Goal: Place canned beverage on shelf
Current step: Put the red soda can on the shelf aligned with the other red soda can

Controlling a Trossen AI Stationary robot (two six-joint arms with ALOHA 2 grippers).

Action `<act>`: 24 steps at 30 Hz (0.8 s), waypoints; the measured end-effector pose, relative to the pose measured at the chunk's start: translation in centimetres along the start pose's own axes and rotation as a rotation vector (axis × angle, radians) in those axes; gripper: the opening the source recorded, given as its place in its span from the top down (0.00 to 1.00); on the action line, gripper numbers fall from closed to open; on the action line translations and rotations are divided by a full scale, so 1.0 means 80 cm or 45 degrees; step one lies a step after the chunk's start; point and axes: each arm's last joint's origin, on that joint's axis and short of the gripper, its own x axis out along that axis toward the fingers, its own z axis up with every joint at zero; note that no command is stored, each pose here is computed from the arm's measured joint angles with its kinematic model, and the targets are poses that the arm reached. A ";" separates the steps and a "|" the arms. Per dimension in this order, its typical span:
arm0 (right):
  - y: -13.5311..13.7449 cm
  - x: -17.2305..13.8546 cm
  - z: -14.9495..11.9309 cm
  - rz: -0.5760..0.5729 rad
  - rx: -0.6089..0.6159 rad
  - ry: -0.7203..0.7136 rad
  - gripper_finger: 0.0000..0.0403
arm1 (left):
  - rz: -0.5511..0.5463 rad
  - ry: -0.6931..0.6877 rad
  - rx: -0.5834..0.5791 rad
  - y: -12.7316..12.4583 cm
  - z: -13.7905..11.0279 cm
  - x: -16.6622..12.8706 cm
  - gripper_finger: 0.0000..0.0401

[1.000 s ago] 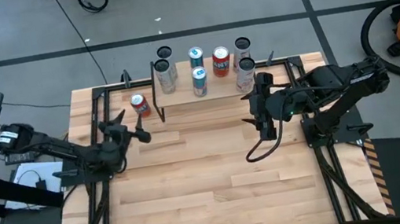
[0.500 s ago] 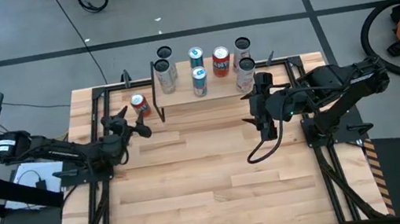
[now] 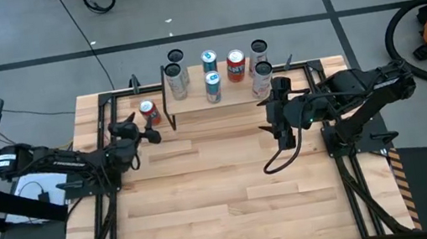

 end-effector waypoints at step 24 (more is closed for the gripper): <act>0.001 0.000 0.005 0.029 0.026 -0.045 0.27 | 0.156 0.110 0.003 -0.014 0.029 0.064 0.22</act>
